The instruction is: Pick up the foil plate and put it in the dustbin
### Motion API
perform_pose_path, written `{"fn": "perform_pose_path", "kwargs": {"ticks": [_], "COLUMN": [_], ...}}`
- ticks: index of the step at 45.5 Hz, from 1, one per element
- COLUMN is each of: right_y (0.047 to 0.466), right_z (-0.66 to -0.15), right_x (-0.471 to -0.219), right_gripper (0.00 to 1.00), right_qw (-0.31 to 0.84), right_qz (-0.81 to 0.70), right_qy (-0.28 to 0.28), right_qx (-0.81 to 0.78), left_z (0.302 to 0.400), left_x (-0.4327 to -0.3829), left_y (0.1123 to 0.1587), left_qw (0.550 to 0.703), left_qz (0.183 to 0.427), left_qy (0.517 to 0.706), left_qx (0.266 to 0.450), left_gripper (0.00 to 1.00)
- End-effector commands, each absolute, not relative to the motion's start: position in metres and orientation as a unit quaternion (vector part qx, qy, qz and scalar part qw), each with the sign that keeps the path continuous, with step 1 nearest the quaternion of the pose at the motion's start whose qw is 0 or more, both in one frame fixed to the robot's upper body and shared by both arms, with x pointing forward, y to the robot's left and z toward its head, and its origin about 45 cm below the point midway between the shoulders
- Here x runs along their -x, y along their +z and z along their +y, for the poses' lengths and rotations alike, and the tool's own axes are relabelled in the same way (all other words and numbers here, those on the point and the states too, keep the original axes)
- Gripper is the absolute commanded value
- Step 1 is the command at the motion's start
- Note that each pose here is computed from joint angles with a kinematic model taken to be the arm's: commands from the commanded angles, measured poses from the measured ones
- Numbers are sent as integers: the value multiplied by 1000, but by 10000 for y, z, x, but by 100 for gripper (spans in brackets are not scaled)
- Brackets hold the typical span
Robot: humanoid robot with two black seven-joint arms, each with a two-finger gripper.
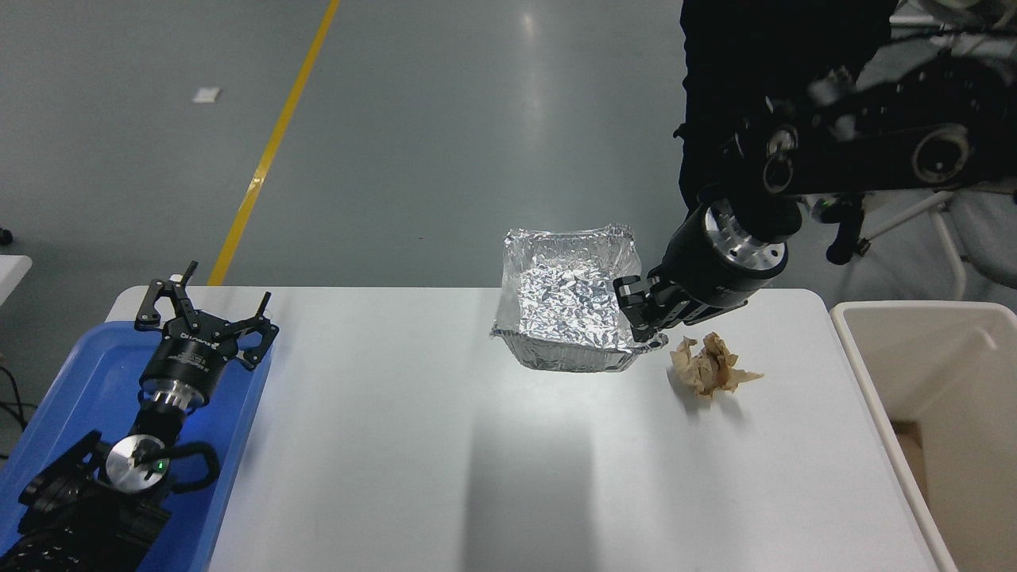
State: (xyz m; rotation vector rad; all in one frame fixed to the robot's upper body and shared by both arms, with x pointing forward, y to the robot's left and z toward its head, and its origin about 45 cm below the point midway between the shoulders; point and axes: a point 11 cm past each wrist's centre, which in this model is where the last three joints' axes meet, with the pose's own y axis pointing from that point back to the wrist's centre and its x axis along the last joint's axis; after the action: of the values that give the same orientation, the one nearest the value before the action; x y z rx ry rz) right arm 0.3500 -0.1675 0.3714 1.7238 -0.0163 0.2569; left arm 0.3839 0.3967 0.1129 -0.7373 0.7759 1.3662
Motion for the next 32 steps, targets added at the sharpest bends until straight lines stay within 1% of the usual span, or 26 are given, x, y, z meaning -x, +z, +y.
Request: {"fn": "perform_pose_path", "kwargs": {"ticks": [1,8,10,15,23,32], "right_y": [3935,4038,4046,4061,4047,4062], "right_z": [-1761,-1825,-1874,-2088,-2582,-3314], "right_x": [-3465,-3494,-3503,-3541,-3537,-3457], "right_gripper": [0,0,0,0,0,0], "right_qw": [652,650,649,648,664,666], "right_qz": [-16,-34,-41,-76,-121,-195], "right_qy": [109,114,110,86,44,-14], "right_qx": [-750,-750,-751,-753,-736,-720], "left_z": [3972,3974,3976,3979,3981,3982], "left_x": [-3838,-3838,-3833,-3833,-3827,-3827], "left_y": [1129,1130,1124,1126,1120,1121], "left_qw": [646,646,645,645,644,644], "left_qz": [341,341,341,341,341,341], "left_qy": [601,601,602,602,602,602], "left_qx": [324,325,325,326,326,326], "left_gripper": [99,99,99,99,99,99]}}
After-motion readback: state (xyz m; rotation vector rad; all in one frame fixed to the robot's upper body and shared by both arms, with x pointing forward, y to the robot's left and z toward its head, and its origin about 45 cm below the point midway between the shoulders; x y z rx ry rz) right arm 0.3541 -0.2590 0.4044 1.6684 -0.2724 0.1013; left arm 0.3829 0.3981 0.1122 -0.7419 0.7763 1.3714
